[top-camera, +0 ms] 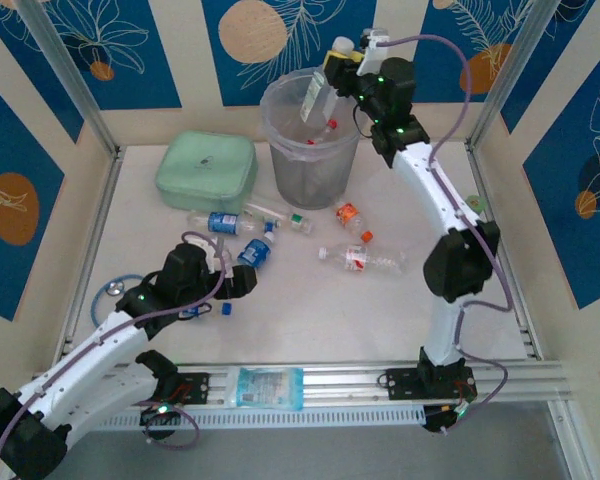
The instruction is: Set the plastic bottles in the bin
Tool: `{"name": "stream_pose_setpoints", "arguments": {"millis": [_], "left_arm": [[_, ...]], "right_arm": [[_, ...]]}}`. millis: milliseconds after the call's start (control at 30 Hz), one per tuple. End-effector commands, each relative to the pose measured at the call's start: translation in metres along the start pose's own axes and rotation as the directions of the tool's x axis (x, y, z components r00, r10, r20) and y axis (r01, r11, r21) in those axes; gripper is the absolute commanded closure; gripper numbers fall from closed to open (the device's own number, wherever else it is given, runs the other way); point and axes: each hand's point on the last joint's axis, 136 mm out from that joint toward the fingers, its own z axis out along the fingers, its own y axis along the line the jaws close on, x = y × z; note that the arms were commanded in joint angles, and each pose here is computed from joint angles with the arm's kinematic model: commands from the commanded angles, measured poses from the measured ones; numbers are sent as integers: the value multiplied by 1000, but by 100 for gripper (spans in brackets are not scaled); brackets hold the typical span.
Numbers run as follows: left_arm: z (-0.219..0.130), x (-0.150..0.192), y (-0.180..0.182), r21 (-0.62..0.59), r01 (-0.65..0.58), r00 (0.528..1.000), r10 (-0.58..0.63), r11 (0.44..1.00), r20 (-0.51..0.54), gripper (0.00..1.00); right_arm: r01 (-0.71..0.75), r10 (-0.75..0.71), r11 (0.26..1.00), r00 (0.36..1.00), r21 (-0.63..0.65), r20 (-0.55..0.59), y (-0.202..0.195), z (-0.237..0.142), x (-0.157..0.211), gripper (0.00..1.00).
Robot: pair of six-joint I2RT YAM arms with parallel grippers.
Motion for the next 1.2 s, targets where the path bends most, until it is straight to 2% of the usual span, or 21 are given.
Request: {"name": "stream_pose_setpoints", "arguments": {"millis": [0,267,467,533,600,667,733,833,967,1167], "left_arm": [[0,1,2,-21,4,1000,-4,1000,-3,0],[7,0,-1,-16,-3,1000,2,1000,-18,0],[4,0,3,-39,-14,1000,13,999,-14,0],[4,0,4,-43,-13,1000,12,999,-16,0],[6,1,4,-42,-13,1000,12,999,-20,0],[7,0,3,-41,-13,1000,12,999,-21,0],[8,0,4,-43,-14,1000,13,999,-23,0],[10,-1,4,-48,-15,1000,14,999,-24,0],[10,-2,4,-50,-17,1000,16,999,-25,0],[5,-3,5,-66,-30,999,29,997,-26,0]], "right_arm": [[-39,39,999,999,14,-27,-1,20,14,100],[-37,46,998,985,57,-168,-23,71,89,100],[-86,99,994,973,72,-208,-28,87,127,100],[-124,141,988,963,88,-228,-32,89,139,97],[-153,178,982,951,113,-254,-36,89,148,89],[-150,178,981,947,121,-267,-35,88,151,67],[-134,161,984,949,116,-271,-32,87,149,50],[-110,138,987,952,116,-272,-30,85,142,34],[-70,93,993,959,96,-269,-21,78,122,22],[74,-64,997,975,35,-212,8,58,63,17]]}}
